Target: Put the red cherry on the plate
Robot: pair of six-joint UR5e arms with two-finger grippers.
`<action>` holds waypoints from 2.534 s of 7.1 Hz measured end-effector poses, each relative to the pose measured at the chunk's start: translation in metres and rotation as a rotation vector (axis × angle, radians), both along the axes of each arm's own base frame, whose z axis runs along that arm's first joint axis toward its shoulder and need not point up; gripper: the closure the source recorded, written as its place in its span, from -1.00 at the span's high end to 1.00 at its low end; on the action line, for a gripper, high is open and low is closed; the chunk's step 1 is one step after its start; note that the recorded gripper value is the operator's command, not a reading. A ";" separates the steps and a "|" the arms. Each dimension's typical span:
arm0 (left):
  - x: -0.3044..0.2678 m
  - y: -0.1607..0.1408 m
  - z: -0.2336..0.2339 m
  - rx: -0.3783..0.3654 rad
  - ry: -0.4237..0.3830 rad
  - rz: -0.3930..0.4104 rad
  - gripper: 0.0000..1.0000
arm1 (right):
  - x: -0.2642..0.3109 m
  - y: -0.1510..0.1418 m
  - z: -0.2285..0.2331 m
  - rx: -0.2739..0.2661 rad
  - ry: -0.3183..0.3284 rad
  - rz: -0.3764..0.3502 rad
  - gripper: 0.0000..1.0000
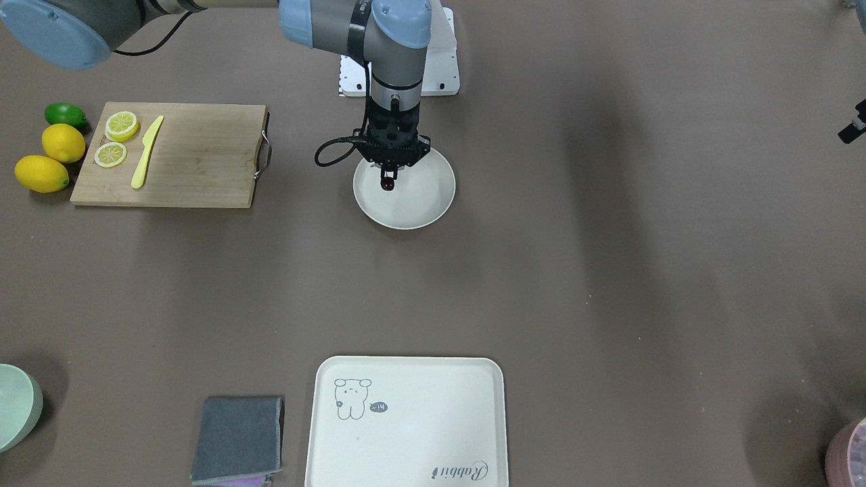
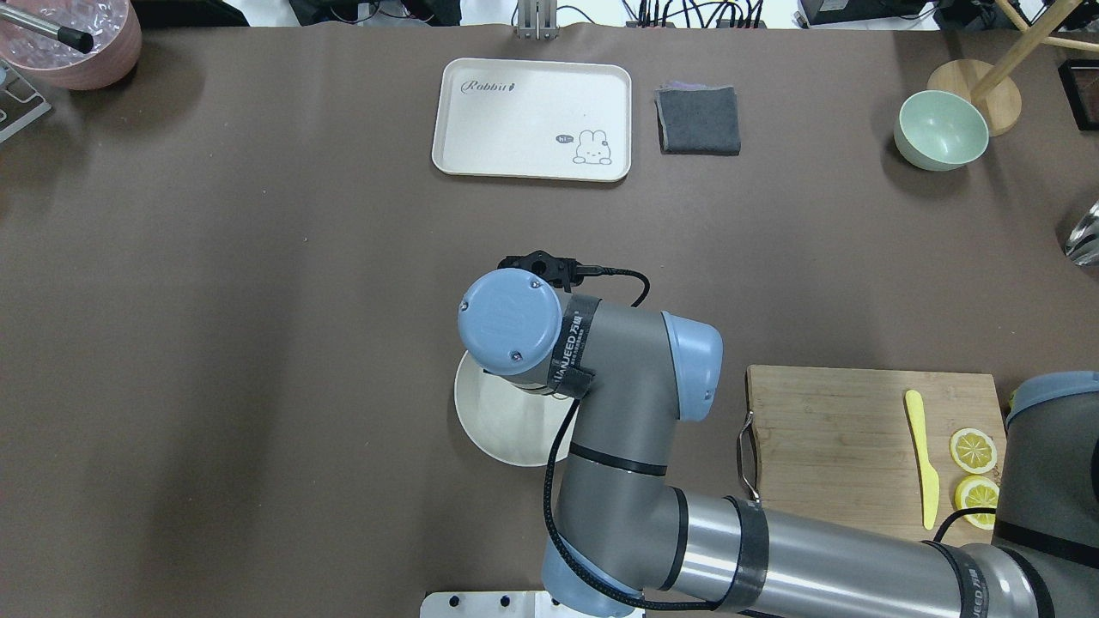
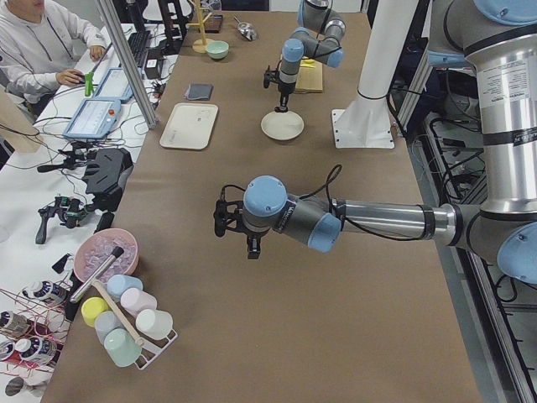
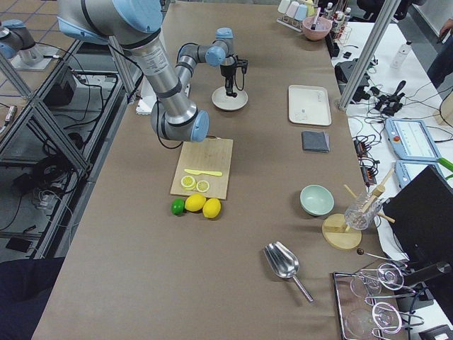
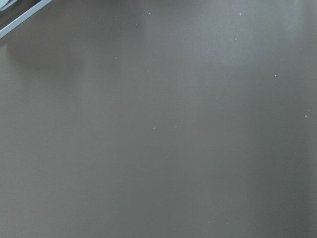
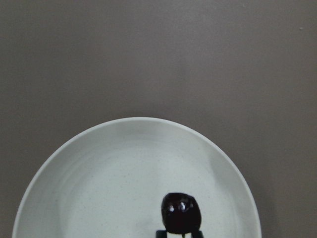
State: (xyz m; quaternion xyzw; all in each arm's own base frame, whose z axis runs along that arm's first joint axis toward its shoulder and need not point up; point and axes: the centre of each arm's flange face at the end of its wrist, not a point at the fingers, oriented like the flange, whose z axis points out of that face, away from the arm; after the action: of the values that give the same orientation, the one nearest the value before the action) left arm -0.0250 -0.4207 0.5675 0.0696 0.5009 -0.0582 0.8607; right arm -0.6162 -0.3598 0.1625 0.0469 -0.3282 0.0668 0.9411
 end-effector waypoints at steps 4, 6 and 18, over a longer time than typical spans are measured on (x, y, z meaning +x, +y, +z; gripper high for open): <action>0.001 -0.001 0.000 -0.002 0.000 0.000 0.95 | -0.039 0.016 0.015 0.021 0.023 -0.013 -0.15; 0.001 -0.001 0.001 -0.004 0.000 0.001 0.95 | -0.044 0.019 0.019 0.027 0.027 -0.014 1.00; 0.004 0.000 0.000 -0.001 -0.001 0.009 0.95 | 0.236 -0.047 0.050 -0.080 0.025 -0.065 1.00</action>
State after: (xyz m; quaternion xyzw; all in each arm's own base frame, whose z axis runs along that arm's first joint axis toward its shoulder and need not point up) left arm -0.0211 -0.4212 0.5673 0.0671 0.5006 -0.0545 0.8614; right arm -0.3806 -0.4066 0.2126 -0.0004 -0.3147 0.0487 0.9479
